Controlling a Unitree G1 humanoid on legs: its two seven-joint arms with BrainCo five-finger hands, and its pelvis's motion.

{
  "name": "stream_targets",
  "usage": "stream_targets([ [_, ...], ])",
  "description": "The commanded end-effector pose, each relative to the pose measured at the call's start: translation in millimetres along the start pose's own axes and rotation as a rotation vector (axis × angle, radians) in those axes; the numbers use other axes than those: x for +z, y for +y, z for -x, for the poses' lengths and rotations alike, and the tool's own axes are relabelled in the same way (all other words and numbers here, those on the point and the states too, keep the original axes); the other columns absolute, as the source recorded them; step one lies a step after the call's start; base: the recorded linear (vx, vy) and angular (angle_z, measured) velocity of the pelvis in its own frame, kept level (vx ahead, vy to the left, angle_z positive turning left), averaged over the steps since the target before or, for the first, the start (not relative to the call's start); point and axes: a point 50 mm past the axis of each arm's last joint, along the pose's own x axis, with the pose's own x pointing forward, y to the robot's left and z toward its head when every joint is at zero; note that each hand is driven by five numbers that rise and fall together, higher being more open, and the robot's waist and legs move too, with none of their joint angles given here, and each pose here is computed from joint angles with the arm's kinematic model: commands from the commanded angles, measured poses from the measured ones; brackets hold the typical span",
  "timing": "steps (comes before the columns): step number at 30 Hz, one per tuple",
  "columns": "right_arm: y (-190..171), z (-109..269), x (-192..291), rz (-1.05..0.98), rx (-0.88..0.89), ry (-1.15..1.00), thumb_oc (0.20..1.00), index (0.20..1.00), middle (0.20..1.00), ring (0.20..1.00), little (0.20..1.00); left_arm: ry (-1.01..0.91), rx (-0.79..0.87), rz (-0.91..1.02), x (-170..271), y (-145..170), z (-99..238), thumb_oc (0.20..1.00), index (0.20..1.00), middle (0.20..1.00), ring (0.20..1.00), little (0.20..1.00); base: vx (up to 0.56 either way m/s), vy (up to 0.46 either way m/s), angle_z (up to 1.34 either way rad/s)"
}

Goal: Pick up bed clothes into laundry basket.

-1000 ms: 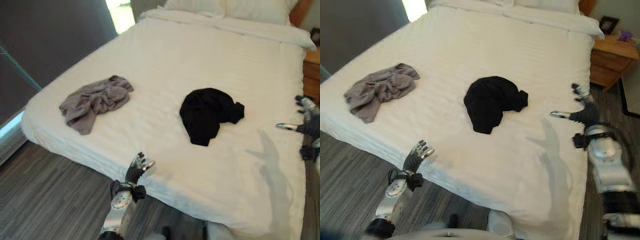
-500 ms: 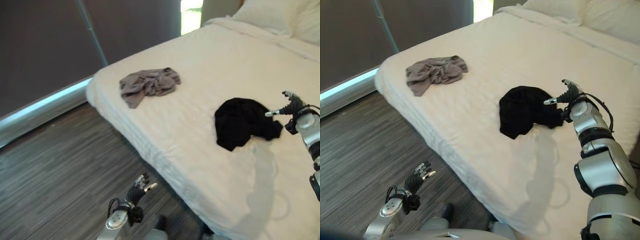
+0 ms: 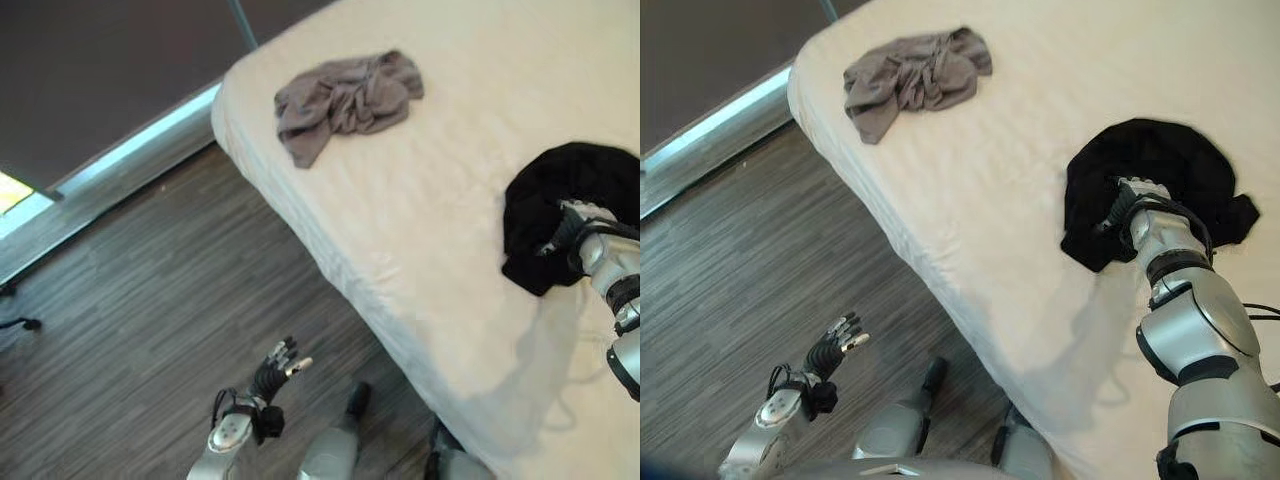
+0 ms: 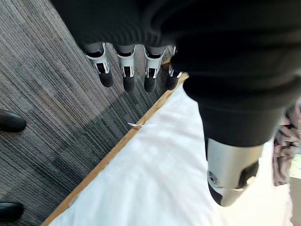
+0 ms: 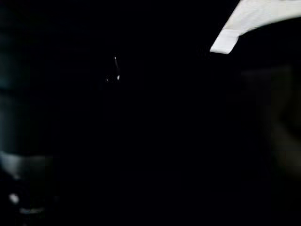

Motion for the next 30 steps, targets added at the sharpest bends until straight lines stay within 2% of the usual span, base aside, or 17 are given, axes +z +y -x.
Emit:
stream_targets([
  [1, -14, -4, 8, 0.088, 0.003, -0.026, 1.000, 1.000, 1.000, 1.000, 1.000, -0.135, -0.053, -0.019, 30, -12, -12, 1.000, 1.000, 1.000, 1.000, 1.000, -0.06, 0.027, -0.07],
  [5, 10, -1, 13, 0.093, 0.068, -0.040, 1.000, 1.000, 1.000, 1.000, 1.000, -0.124, -0.056, -0.018, 26, -21, -18, 1.000, 1.000, 1.000, 1.000, 1.000, 0.00, 0.008, -0.09],
  [6, 29, 2, 24, 0.092, 0.117, -0.079, 0.200, 0.200, 0.200, 0.200, 0.200, -0.135, -0.042, -0.005, 29, -25, -23, 1.000, 1.000, 1.000, 1.000, 1.000, 0.05, 0.037, -0.13],
  [8, 36, 4, 32, 0.068, 0.124, -0.112, 0.200, 0.200, 0.200, 0.200, 0.200, -0.145, -0.022, 0.005, 31, -24, -26, 1.000, 1.000, 1.000, 1.000, 1.000, 0.04, 0.037, -0.18],
  [10, 31, 5, 35, -0.058, 0.090, -0.133, 0.200, 0.200, 0.200, 0.200, 0.200, -0.162, 0.009, 0.021, 34, -20, -26, 1.000, 1.000, 1.000, 1.000, 1.000, 0.03, 0.034, -0.15],
  [14, 1, 12, 22, -0.480, -0.079, -0.156, 0.200, 0.200, 0.200, 0.200, 0.200, -0.164, 0.079, 0.030, 33, -4, -20, 1.000, 1.000, 1.000, 1.000, 1.000, 0.05, 0.028, -0.12],
  [17, -19, 35, 2, -0.876, -0.251, -0.233, 0.200, 0.200, 0.200, 0.200, 0.200, -0.164, 0.125, 0.043, 33, 5, -17, 1.000, 1.000, 1.000, 1.000, 1.000, 0.07, 0.024, -0.16],
  [18, -13, 44, -4, -0.948, -0.260, -0.252, 0.200, 0.200, 0.200, 0.200, 0.200, -0.158, 0.132, 0.044, 31, 8, -15, 1.000, 1.000, 1.000, 1.000, 1.000, 0.14, 0.009, -0.18],
  [19, -16, 61, -23, -1.164, -0.354, -0.271, 0.200, 0.200, 0.200, 0.200, 0.200, -0.146, 0.157, 0.044, 29, 13, -15, 1.000, 1.000, 1.000, 1.000, 1.000, 0.12, 0.002, -0.07],
  [20, -14, 62, -25, -1.167, -0.353, -0.265, 0.200, 0.200, 0.200, 0.200, 0.200, -0.143, 0.154, 0.039, 29, 13, -14, 1.000, 1.000, 1.000, 1.000, 1.000, 0.11, 0.008, 0.03],
  [25, -7, 102, -41, -1.555, -0.442, -0.372, 0.200, 0.200, 0.200, 0.200, 0.200, -0.112, 0.215, 0.046, 24, 23, -14, 1.000, 1.000, 1.000, 1.000, 1.000, 0.08, 0.013, -0.16],
  [29, 20, 130, -24, -1.836, -0.389, -0.463, 0.200, 0.200, 0.200, 0.200, 0.200, -0.108, 0.266, 0.080, 21, 31, -11, 1.000, 1.000, 1.000, 1.000, 1.000, 0.05, -0.005, -0.13],
  [30, 38, 141, -14, -2.017, -0.363, -0.481, 0.200, 0.200, 0.200, 0.200, 0.200, -0.107, 0.281, 0.107, 18, 32, -7, 1.000, 1.000, 1.000, 1.000, 1.000, 0.06, -0.009, -0.08],
])
